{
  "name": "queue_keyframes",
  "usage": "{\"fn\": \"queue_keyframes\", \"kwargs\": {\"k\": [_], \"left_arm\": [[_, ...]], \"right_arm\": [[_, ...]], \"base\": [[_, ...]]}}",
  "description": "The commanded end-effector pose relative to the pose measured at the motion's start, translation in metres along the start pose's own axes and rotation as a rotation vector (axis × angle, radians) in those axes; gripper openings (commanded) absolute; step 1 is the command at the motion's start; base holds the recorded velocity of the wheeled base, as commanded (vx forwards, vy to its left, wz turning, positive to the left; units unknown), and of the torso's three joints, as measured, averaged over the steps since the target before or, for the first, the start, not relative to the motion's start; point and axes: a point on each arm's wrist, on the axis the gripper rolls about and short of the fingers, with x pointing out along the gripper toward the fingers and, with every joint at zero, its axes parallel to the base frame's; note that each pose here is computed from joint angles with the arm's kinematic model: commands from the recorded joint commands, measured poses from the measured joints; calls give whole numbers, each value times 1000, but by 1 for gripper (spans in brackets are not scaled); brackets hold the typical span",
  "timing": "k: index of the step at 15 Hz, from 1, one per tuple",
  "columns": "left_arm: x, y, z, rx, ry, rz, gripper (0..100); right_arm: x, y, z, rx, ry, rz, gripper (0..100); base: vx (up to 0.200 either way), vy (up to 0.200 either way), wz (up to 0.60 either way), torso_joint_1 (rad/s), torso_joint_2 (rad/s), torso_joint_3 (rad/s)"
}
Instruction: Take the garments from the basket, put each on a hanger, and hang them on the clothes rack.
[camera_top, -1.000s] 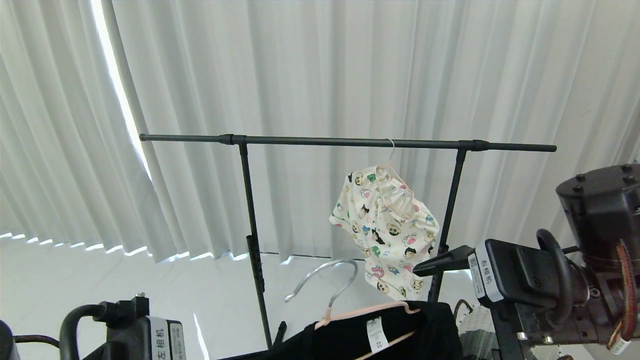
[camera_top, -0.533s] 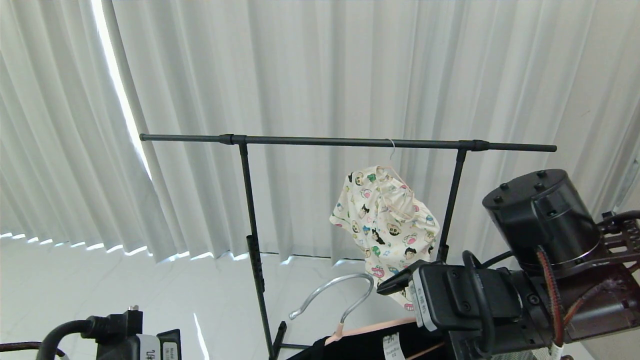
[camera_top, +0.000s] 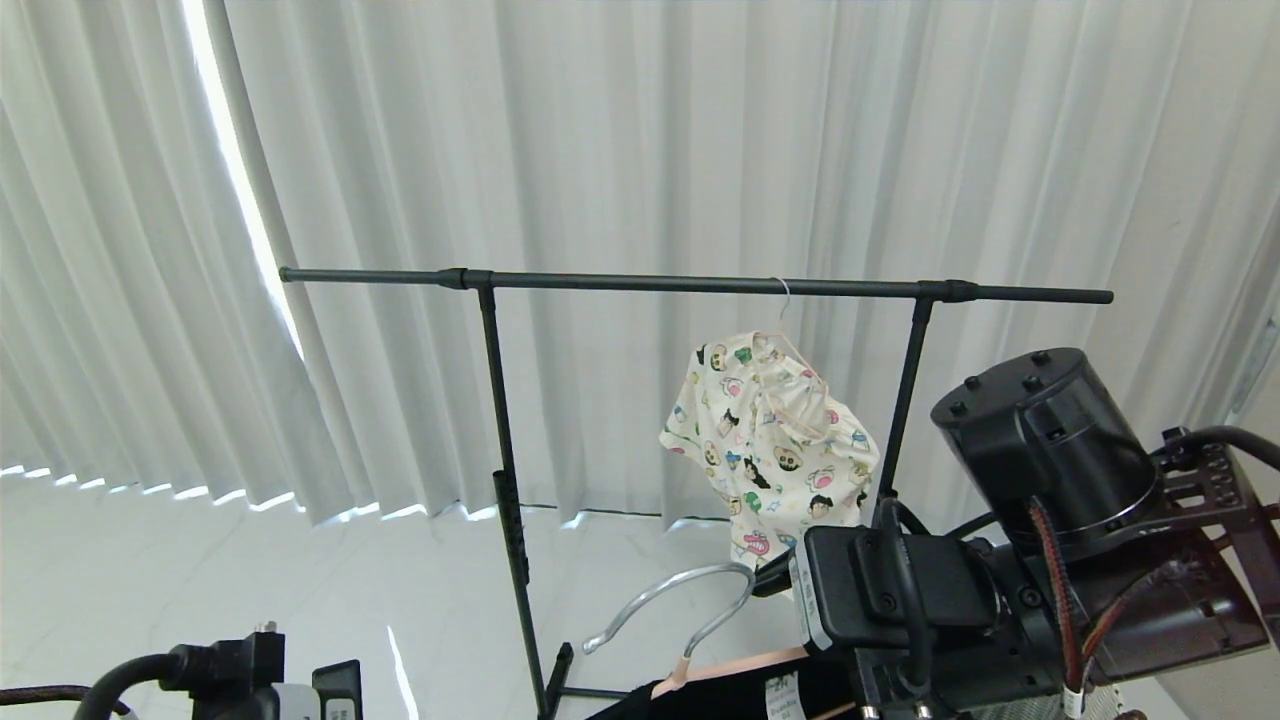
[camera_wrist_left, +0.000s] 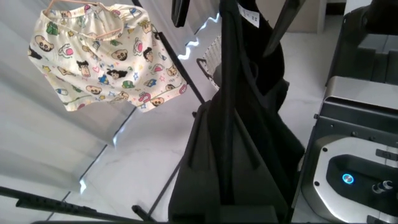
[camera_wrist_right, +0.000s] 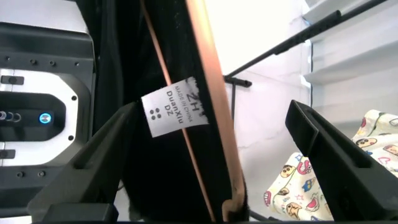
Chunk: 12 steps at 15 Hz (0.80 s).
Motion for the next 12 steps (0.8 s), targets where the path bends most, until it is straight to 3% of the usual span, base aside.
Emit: {"fn": "queue_keyframes", "kwargs": {"k": [1, 5, 7, 10, 11, 12], "left_arm": [[0, 0, 0, 1, -2, 0, 0], [-1, 0, 1, 9, -8, -2, 0], [-1, -1, -1, 63, 0, -3, 0], [1, -2, -4, 75, 17, -5, 0], [2, -1, -4, 73, 22, 3, 100], [2, -1, -4, 66, 24, 14, 100]], "right_arm": [[2, 0, 0, -1, 3, 5, 0], [2, 0, -1, 4, 14, -4, 0], [0, -2, 1, 27, 10, -17, 0], [-2, -3, 4, 26, -3, -32, 0], [-5, -2, 5, 13, -11, -37, 0], [-10, -1, 6, 5, -21, -45, 0]], "base": [[0, 0, 0, 0, 0, 0], [0, 0, 0, 0, 0, 0], [0, 0, 0, 0, 0, 0], [0, 0, 0, 0, 0, 0], [0, 0, 0, 0, 0, 0], [0, 0, 0, 0, 0, 0]]}}
